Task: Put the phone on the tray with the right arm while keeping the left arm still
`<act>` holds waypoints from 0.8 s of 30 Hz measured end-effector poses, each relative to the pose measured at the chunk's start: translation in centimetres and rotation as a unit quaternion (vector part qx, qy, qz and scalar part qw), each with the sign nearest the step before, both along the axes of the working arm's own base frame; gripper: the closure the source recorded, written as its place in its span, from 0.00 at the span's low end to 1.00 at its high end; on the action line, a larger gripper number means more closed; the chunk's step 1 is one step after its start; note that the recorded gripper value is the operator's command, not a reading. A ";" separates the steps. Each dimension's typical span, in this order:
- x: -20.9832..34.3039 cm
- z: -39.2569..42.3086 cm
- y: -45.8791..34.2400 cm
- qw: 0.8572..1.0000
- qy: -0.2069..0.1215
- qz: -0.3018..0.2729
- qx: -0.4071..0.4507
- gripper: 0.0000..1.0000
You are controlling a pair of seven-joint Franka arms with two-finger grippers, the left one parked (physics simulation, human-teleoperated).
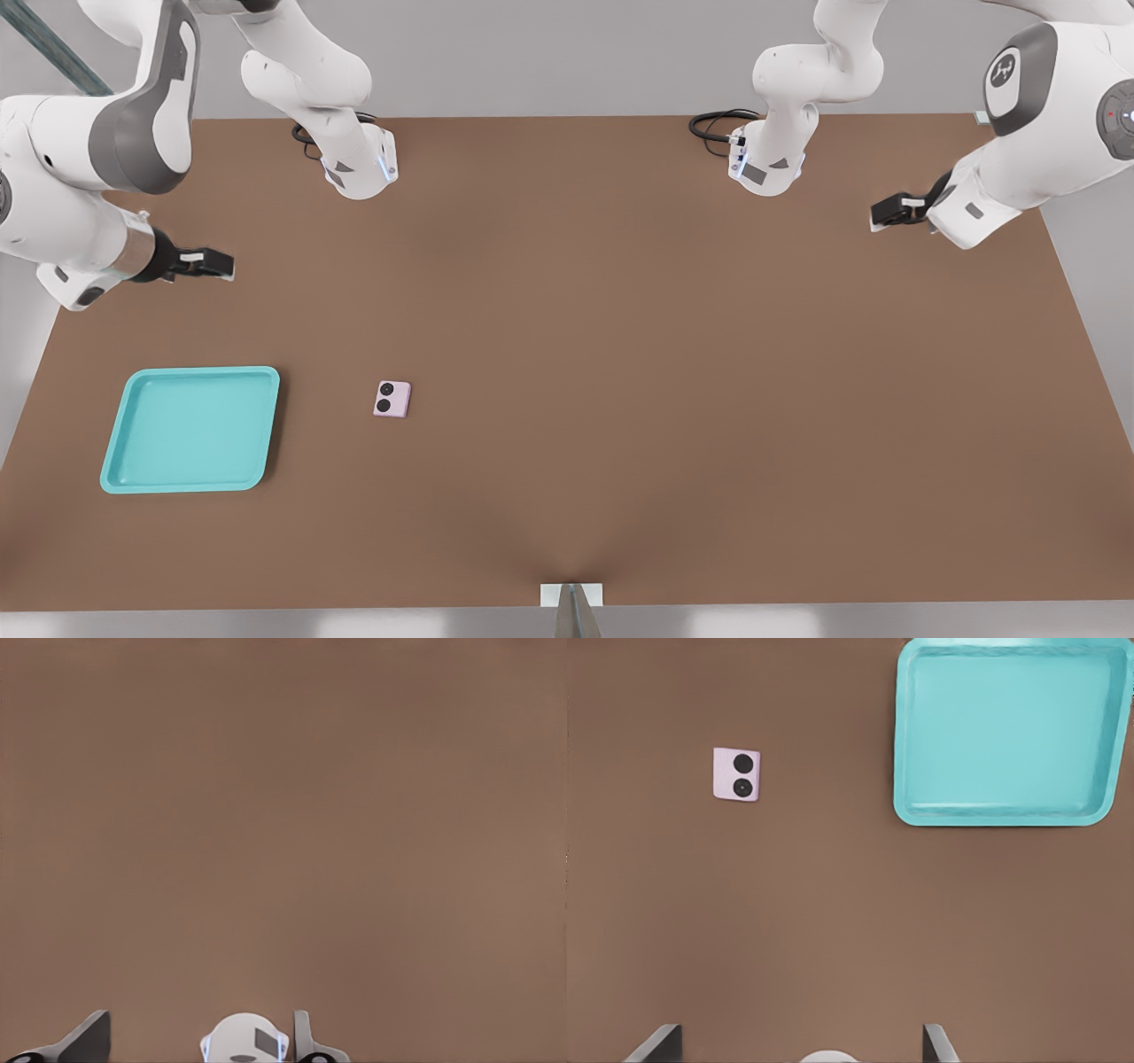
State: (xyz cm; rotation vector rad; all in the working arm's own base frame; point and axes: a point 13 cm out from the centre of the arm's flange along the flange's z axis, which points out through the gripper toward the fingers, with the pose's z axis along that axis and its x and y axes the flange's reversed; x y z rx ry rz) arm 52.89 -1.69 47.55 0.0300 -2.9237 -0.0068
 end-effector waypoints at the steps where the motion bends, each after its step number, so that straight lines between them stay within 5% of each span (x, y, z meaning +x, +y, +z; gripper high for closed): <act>1: 1.2 0.3 0.6 1.000 -0.020 0.005 0.001 0.00; 3: 4.6 -0.6 3.2 0.999 -0.043 0.024 0.003 0.00; 9: 12.3 -13.0 17.9 0.995 -0.031 0.099 0.010 0.00; 24: 12.2 -29.9 19.5 0.999 -0.039 -0.029 -0.019 0.00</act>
